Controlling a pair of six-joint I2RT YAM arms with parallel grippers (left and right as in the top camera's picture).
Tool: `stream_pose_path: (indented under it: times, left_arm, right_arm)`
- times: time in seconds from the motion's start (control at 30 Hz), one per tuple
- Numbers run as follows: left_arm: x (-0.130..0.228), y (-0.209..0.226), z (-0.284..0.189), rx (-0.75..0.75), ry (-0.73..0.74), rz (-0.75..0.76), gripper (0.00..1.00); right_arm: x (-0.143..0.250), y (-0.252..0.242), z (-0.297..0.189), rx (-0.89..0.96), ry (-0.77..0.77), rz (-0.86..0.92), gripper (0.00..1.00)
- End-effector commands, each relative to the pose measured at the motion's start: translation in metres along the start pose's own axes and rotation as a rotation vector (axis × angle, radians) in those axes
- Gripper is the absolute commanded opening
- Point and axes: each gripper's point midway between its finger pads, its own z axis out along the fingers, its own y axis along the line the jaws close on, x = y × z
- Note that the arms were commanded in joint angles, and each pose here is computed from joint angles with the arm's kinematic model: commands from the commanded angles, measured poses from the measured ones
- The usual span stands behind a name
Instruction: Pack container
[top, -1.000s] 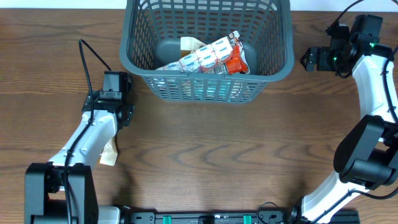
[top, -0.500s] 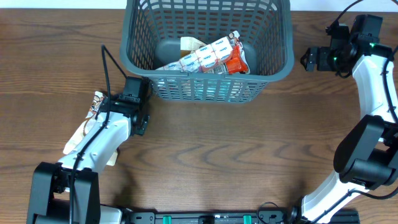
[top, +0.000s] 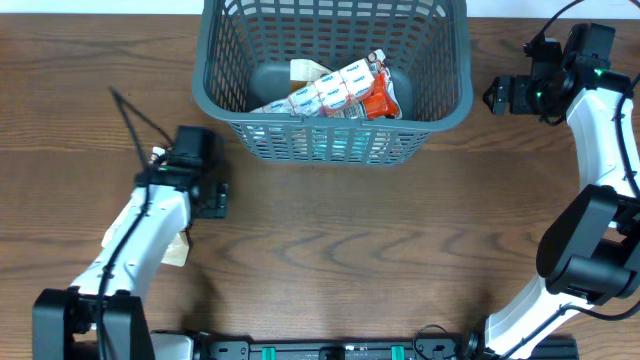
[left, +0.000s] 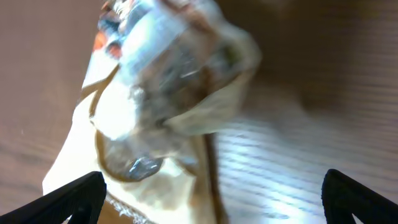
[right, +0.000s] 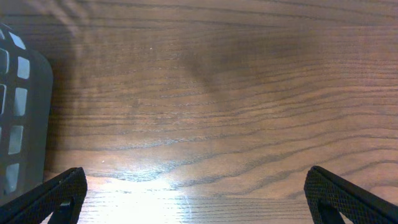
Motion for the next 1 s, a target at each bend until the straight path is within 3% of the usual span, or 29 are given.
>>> stream_pose_path:
  times: [0.0,0.43,0.97]
  left_arm:
    - [-0.002,0.01,-0.004,0.051,-0.002,-0.105,0.99]
    - [0.008,0.049,0.011,0.024,0.056,-0.22,0.98]
    - [0.022,0.04,0.062,0.067,0.185,-0.148,0.98]
  right_arm:
    - [0.001,0.006,0.003,-0.011,0.004,-0.023,0.99]
    - [-0.001,0.006,0.003,-0.01,0.0,-0.025,0.99]
    - [-0.001,0.006,0.003,-0.01,0.0,-0.025,0.99]
